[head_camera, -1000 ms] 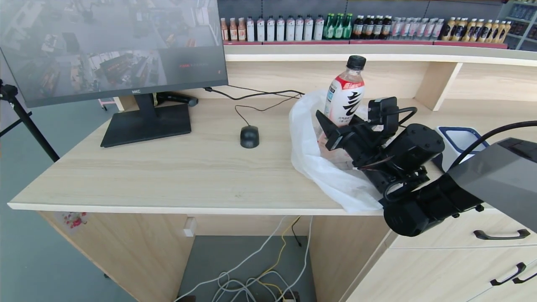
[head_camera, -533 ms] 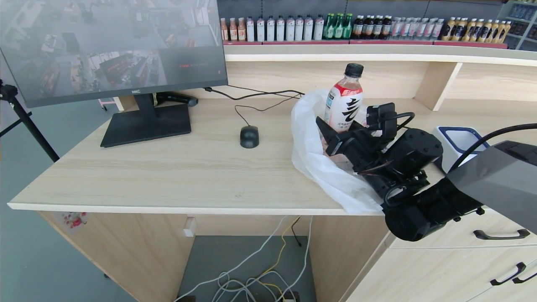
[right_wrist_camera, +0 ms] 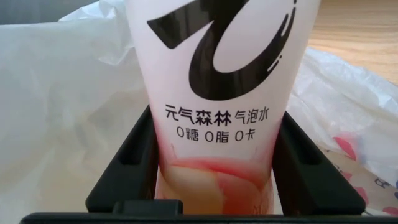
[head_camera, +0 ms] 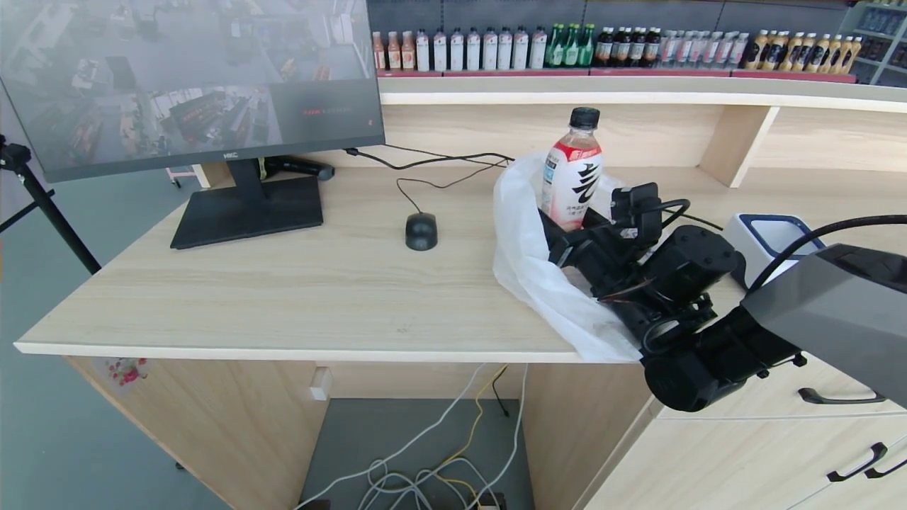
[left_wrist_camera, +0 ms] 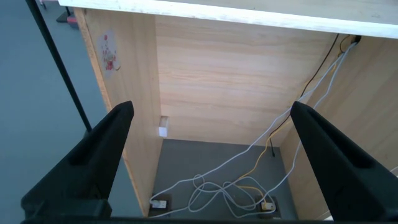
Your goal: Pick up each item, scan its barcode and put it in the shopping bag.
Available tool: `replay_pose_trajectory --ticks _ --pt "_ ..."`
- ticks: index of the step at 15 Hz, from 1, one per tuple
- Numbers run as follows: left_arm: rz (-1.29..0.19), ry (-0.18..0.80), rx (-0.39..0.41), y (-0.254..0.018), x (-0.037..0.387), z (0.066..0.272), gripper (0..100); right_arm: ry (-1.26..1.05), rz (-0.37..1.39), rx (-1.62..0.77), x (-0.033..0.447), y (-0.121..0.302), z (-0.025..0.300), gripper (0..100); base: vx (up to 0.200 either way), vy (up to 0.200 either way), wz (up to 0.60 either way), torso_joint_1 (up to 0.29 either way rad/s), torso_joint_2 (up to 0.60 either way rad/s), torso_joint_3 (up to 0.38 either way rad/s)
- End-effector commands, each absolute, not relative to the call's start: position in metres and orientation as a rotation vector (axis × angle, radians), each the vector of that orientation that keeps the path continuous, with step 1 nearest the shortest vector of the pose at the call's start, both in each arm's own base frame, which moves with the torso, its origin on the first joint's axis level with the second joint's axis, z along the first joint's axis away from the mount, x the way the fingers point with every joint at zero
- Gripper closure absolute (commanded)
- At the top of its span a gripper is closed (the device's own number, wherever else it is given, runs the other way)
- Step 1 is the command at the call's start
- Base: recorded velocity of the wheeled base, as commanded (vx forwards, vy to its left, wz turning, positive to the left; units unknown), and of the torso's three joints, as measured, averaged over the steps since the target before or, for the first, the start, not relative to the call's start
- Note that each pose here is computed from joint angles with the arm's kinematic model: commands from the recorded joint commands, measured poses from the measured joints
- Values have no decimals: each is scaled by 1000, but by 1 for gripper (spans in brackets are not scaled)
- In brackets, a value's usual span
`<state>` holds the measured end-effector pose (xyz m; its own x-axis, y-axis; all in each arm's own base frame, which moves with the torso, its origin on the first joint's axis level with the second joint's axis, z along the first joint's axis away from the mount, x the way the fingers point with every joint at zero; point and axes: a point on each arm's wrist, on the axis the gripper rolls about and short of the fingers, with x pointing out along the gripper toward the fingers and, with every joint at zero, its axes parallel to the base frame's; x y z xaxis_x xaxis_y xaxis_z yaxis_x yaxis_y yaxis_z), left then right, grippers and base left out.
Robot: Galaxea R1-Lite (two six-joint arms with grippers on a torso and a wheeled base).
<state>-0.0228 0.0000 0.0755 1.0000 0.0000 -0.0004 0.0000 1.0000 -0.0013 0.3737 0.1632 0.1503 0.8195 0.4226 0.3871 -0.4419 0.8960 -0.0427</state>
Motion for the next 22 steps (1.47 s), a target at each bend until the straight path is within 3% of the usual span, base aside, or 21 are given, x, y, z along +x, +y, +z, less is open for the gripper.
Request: replay_pose_trajectory --ticks 1,9,10,17,22 --pt "0 0 -2 0 -23 75 0 -384 463 47 375 164 145 100 0 0 0 0 0 0" --pt "0 0 -2 0 -23 75 0 -394 458 48 374 162 149 100 0 0 0 0 0 0" --pt "0 0 -2 0 -23 75 0 -395 458 48 374 162 150 0 0 0 0 0 0 0" --pt "0 0 -2 0 -23 75 0 -426 456 50 355 154 172 0 0 0 0 0 0 0" --pt "0 0 0 0 -23 75 0 -442 459 53 315 138 197 0 0 0 0 0 0 0"
